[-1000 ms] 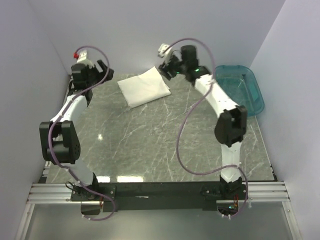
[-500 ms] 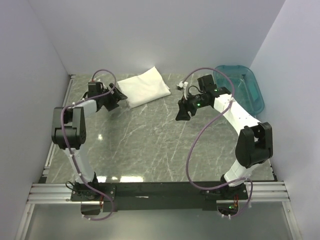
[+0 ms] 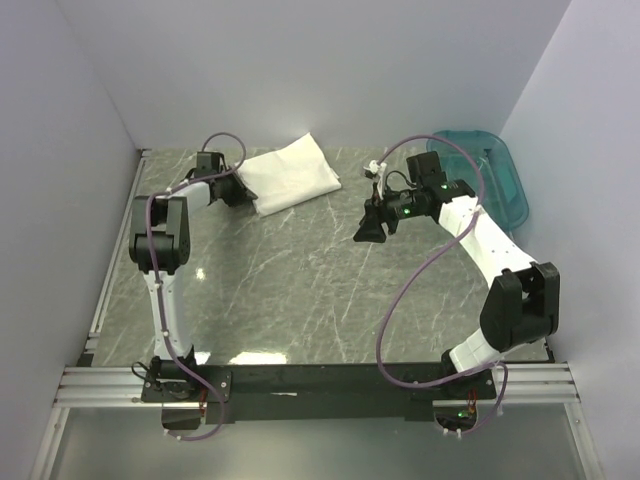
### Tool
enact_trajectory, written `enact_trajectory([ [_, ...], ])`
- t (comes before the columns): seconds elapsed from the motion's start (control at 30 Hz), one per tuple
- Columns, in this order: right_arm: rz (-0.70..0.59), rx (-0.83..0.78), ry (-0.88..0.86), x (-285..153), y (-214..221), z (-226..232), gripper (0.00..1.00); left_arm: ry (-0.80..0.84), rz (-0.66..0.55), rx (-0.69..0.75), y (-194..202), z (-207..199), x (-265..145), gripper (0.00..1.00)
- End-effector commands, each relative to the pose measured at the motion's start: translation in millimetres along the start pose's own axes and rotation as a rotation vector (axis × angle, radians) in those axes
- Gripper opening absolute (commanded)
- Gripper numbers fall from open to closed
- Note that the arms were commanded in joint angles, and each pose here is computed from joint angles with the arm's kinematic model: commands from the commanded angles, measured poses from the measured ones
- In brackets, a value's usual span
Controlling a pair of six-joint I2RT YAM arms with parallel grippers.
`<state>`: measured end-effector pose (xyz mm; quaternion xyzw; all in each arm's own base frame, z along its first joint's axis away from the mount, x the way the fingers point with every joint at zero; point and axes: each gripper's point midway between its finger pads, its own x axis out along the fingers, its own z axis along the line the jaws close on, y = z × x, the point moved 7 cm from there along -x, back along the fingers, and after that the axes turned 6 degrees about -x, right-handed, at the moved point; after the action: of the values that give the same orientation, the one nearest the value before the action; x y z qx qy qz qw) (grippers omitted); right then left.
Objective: Fold and stack the t-shirts
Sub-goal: Neatly place the folded tshirt to the corner
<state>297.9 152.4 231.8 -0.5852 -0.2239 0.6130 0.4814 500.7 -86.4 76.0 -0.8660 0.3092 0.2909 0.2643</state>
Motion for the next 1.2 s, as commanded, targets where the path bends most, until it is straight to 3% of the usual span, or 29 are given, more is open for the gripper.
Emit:
enact_trajectory([
  [0.0, -0.040, -0.021, -0.010, -5, -8, 9, 0.63, -0.093, 0.015, 0.046, 3, 15, 1, 0.01],
  [0.23, -0.042, -0.026, -0.017, -5, -6, 10, 0.63, -0.250, -0.119, 0.133, -47, 46, -45, 0.00],
  [0.57, -0.046, -0.041, -0.040, -4, -4, 12, 0.64, -0.559, -0.305, 0.020, -126, 129, -116, 0.00],
  [0.8, -0.047, -0.041, -0.060, -3, -2, 15, 0.64, -0.665, -0.390, 0.037, -173, 134, -135, 0.02],
  [0.93, -0.045, -0.033, -0.070, -2, -1, 14, 0.64, -0.746, -0.387, 0.077, -185, 139, -136, 0.12],
  [1.03, -0.047, -0.039, -0.073, -2, -3, 16, 0.64, -0.806, -0.412, 0.093, -192, 142, -144, 0.30],
  [1.07, -0.045, -0.035, -0.074, -2, -3, 16, 0.64, -0.816, -0.424, 0.095, -196, 142, -148, 0.41],
  [1.17, -0.034, -0.042, -0.060, -1, -2, 15, 0.64, -0.814, -0.466, 0.108, -203, 134, -163, 0.56],
])
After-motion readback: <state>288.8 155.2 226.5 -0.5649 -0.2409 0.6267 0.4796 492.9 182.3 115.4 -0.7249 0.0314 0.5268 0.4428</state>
